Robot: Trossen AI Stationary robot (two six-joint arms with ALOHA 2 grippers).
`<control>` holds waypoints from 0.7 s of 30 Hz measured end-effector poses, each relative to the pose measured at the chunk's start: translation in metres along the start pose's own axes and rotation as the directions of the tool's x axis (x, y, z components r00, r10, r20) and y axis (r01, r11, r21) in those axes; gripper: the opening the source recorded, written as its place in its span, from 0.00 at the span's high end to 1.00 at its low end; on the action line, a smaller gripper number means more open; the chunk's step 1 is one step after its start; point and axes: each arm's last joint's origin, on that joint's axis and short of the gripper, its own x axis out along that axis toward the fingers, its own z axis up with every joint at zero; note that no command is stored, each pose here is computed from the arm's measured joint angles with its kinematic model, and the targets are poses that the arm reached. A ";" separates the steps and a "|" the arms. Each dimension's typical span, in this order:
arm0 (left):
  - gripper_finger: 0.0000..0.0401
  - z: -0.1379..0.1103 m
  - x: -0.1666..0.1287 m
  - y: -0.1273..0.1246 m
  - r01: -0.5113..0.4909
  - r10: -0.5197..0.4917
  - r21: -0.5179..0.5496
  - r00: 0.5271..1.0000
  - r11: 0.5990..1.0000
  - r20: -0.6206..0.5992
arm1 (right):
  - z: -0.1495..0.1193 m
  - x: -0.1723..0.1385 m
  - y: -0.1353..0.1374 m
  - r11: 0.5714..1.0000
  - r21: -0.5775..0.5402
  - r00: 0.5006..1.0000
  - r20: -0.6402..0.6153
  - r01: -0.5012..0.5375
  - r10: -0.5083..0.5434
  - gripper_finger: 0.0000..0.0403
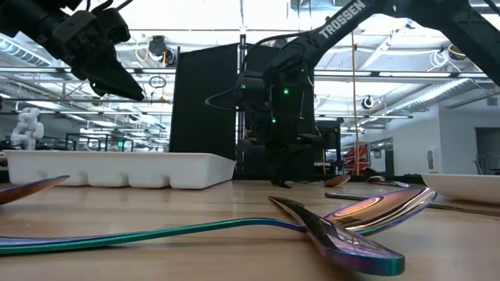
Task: Sort silverware
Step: Put the iridescent knife into the white silverware tray
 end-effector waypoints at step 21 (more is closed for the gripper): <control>0.66 0.000 0.000 0.000 0.000 0.000 -0.001 1.000 1.000 -0.001 | 0.002 0.002 -0.010 0.998 0.047 0.992 -0.122 -0.039 0.044 0.91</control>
